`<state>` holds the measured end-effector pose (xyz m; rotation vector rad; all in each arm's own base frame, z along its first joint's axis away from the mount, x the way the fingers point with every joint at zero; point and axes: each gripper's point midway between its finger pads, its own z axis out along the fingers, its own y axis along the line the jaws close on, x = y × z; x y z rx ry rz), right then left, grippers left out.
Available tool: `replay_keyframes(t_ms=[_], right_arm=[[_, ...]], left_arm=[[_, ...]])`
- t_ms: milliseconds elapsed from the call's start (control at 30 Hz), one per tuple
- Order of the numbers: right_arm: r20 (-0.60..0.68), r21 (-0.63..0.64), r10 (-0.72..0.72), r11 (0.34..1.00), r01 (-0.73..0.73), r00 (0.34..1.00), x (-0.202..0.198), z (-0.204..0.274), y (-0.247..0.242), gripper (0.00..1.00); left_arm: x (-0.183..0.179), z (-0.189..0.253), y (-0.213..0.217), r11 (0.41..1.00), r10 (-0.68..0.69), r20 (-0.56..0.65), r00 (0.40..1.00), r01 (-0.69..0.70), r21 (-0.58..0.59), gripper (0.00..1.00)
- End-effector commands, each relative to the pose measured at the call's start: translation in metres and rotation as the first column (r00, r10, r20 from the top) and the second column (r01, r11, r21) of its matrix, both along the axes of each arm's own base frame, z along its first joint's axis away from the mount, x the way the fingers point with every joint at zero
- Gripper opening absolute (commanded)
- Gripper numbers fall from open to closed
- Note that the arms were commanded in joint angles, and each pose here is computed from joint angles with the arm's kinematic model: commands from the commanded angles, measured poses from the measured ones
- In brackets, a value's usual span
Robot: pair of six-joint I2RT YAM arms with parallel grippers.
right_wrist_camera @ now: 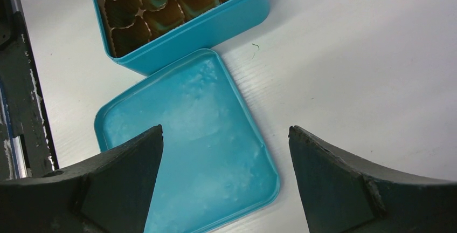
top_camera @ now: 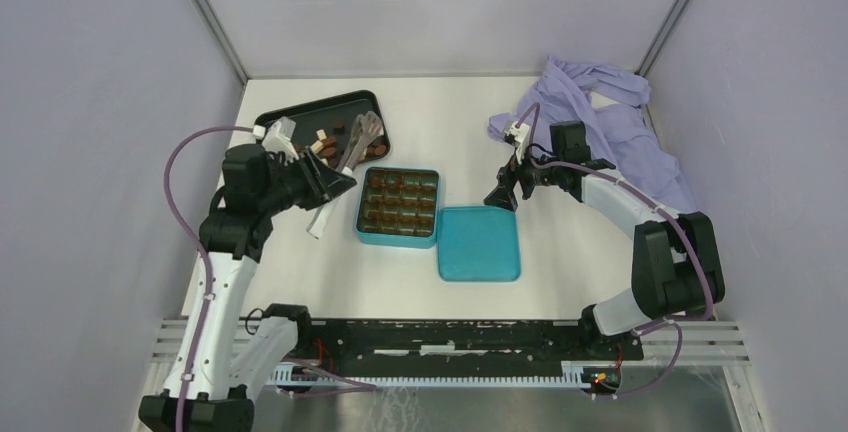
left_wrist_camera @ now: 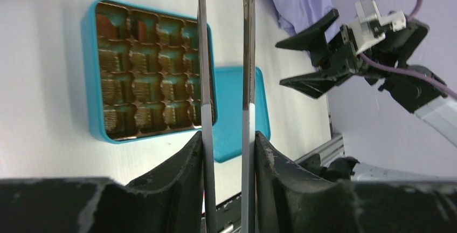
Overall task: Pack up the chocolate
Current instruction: Place the fake chocolate in the packing box.
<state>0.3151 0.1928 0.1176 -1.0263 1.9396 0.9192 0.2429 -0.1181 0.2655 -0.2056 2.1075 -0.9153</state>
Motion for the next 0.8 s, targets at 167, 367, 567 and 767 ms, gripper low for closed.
replay_keyframes(t_ms=[167, 367, 567, 767], right_arm=[[0.060, -0.020, -0.002, 1.000, 0.003, 0.998, 0.006, 0.007, -0.003, 0.92], [0.065, -0.022, 0.000, 1.000, 0.002, 0.998, 0.006, 0.006, -0.004, 0.93], [0.052, -0.022, -0.002, 1.000, 0.003, 0.999, 0.006, 0.001, -0.003, 0.93], [0.041, -0.017, 0.002, 1.000, -0.002, 0.999, 0.007, 0.000, -0.002, 0.93]], left_arm=[[0.001, 0.011, -0.055, 0.993, -0.111, 0.036, 0.993, 0.110, 0.037, 0.02], [-0.004, -0.006, -0.063, 0.979, -0.144, -0.035, 0.989, 0.148, 0.141, 0.02], [-0.007, -0.032, -0.063, 0.961, -0.122, -0.104, 0.987, 0.144, 0.236, 0.02], [0.000, -0.047, -0.074, 0.939, -0.101, -0.125, 0.987, 0.136, 0.316, 0.02]])
